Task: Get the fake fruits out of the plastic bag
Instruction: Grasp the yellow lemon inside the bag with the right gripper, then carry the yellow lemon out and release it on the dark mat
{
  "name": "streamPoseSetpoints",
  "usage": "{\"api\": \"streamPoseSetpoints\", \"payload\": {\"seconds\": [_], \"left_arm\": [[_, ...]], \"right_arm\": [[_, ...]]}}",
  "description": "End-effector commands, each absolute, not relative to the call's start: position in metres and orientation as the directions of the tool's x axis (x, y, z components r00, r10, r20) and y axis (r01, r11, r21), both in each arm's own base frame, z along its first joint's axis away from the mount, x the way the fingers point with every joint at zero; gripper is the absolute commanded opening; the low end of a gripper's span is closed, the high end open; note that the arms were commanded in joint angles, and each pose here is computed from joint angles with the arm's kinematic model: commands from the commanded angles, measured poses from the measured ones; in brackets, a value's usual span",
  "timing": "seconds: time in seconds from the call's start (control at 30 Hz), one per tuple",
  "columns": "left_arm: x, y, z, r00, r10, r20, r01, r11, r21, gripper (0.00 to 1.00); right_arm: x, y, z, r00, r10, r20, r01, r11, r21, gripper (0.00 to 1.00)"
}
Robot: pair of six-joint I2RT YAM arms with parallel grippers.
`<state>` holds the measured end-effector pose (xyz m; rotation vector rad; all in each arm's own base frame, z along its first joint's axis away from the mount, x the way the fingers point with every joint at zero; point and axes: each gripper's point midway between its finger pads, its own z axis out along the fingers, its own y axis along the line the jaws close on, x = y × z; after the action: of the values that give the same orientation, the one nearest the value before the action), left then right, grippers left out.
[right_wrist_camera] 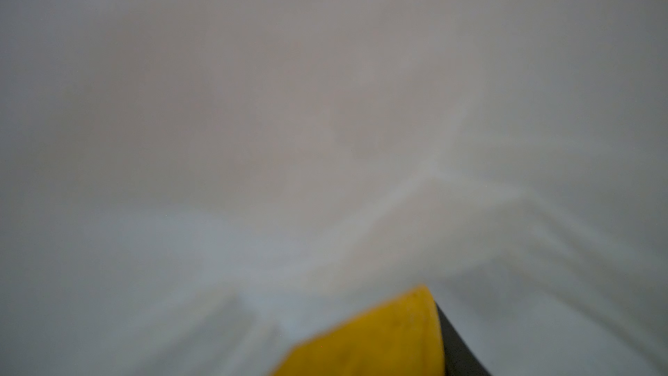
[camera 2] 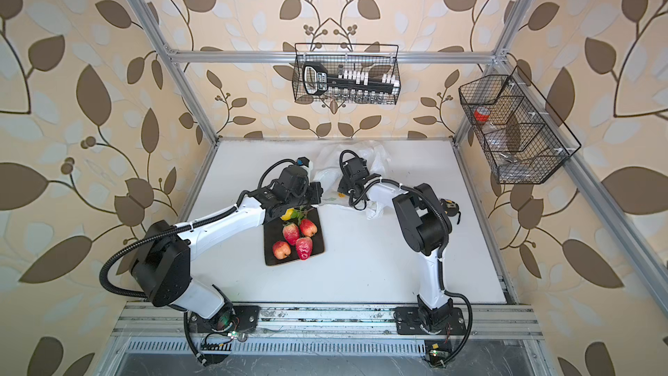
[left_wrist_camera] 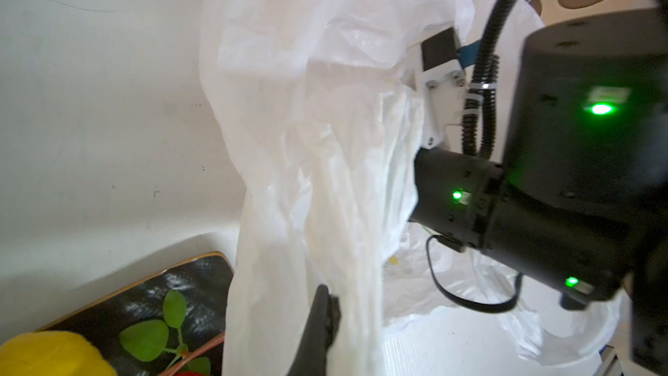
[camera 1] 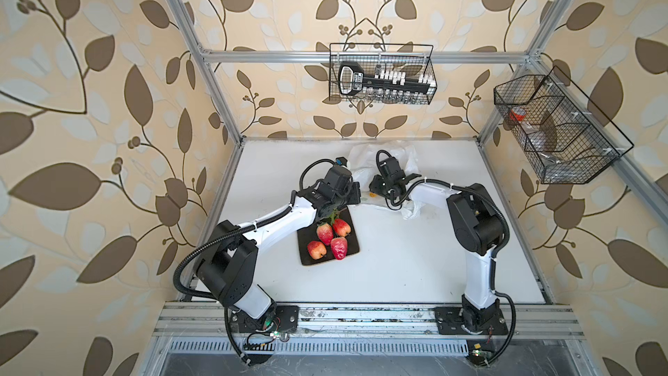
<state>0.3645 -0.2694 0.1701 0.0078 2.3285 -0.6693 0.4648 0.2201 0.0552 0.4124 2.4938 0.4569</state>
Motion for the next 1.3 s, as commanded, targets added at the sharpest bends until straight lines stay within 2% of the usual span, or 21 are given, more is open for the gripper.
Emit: {"api": "streamPoseSetpoints", "payload": {"seconds": [0.0,0.2,0.4,0.5,0.77,0.87,0.97,1.1,1.17,1.27], "left_arm": [[0.375,-0.27,0.185,-0.716,-0.186,-0.673,0.183,0.88,-0.438,0.0],[0.388,-0.273,0.186,-0.701,-0.182,-0.69,0.177,0.893,-0.414,0.0],[0.402,-0.273,0.19,-0.676,-0.2,-0.709,0.158,0.901,-0.405,0.0],[0.409,-0.275,0.188,-0.676,-0.206,-0.707,0.155,0.899,-0.41,0.0],[0.413,-0.281,0.182,-0.688,-0.202,-0.697,0.167,0.891,-0.422,0.02],[0.412,-0.284,0.183,-0.689,-0.203,-0.695,0.182,0.881,-0.437,0.32],[0.407,-0.29,0.189,-0.695,-0.19,-0.694,0.219,0.863,-0.455,0.55],[0.395,-0.297,0.204,-0.705,-0.155,-0.692,0.284,0.832,-0.476,0.79],[0.386,-0.296,0.216,-0.703,-0.149,-0.695,0.306,0.819,-0.485,0.98],[0.374,-0.283,0.239,-0.683,-0.16,-0.713,0.308,0.821,-0.48,0.99]], "right_arm": [[0.453,0.23,0.092,-0.801,0.374,-0.468,0.111,0.86,0.499,0.35],[0.42,0.243,0.109,-0.881,0.299,-0.367,0.022,0.801,0.598,0.31],[0.383,0.238,0.124,-0.919,0.17,-0.357,-0.079,0.805,0.588,0.29],[0.367,0.233,0.131,-0.918,0.098,-0.385,-0.149,0.813,0.563,0.29],[0.344,0.228,0.17,-0.826,-0.022,-0.563,-0.37,0.775,0.512,0.27],[0.336,0.228,0.181,-0.795,-0.047,-0.605,-0.422,0.759,0.496,0.26],[0.33,0.226,0.196,-0.751,-0.065,-0.657,-0.474,0.746,0.469,0.26],[0.319,0.227,0.214,-0.687,-0.091,-0.721,-0.55,0.713,0.435,0.26],[0.31,0.232,0.223,-0.637,-0.119,-0.762,-0.61,0.682,0.403,0.26],[0.289,0.248,0.234,-0.535,-0.192,-0.823,-0.714,0.624,0.318,0.27]]}}
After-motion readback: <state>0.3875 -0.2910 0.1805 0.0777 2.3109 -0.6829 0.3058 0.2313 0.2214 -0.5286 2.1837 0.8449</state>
